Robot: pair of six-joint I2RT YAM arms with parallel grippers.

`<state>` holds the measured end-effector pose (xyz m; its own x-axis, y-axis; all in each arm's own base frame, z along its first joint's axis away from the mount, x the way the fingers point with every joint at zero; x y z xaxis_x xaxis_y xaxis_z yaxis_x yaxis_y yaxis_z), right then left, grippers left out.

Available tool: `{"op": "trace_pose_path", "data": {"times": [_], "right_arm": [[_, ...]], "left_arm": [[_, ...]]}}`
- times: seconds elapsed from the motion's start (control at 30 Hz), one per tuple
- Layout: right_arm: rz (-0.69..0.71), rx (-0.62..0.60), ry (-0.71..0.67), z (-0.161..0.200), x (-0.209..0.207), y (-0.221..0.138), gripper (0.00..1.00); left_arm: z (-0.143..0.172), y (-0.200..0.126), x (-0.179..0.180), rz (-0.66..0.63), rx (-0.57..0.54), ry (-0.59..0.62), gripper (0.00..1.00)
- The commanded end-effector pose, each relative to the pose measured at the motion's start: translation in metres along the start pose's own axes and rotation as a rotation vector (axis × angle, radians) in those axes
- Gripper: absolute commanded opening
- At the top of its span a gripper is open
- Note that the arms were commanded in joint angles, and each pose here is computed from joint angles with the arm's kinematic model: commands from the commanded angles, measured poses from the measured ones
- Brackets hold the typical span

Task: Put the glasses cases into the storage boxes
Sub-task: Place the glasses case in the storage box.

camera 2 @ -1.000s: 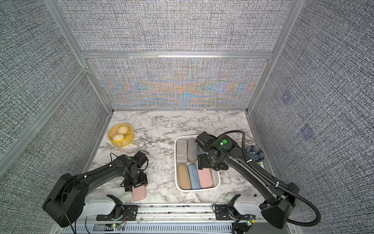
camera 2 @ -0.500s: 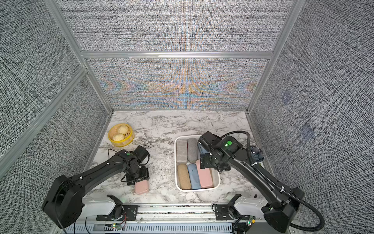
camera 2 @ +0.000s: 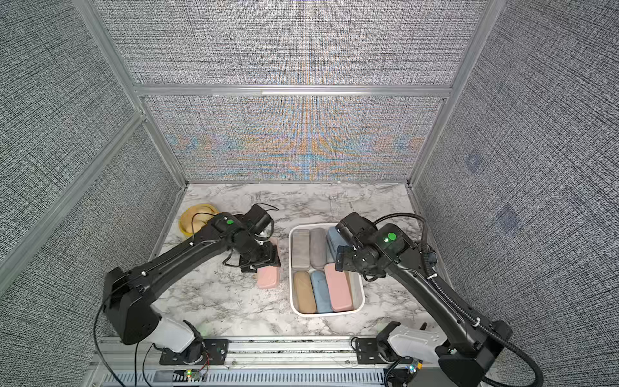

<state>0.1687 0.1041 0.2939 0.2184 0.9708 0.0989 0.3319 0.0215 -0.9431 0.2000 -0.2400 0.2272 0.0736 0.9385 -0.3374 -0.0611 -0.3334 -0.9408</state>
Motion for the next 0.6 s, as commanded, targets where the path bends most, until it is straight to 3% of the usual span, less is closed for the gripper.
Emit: {"op": "trace_pose_path", "data": {"times": [0.0,0.23,0.57], "right_arm": [[0.009,-0.020,0.023,-0.001,-0.005,-0.001,0.92],[0.008,-0.019,0.031,-0.001,-0.008,-0.002,0.92],[-0.005,-0.027,0.045,0.006,-0.016,-0.002,0.92]], "left_arm": [[0.006,0.008,-0.023,0.001,0.048,0.012,0.62],[0.024,0.048,-0.083,0.071,0.200,0.066,0.62],[0.028,0.066,-0.105,0.024,0.276,0.063,0.60]]}}
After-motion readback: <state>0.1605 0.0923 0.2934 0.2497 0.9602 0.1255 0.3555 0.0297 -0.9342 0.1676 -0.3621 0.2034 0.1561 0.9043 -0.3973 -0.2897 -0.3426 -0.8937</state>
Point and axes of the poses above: each gripper's point midway between its finger pads, its own y axis out along the fingers, its own x axis along the line the jaws close on, z = x × y, the point moved 7 cm from there along -y, back along the fingers, and after that the axes turned 5 degrees about y, right-handed, at the moved point
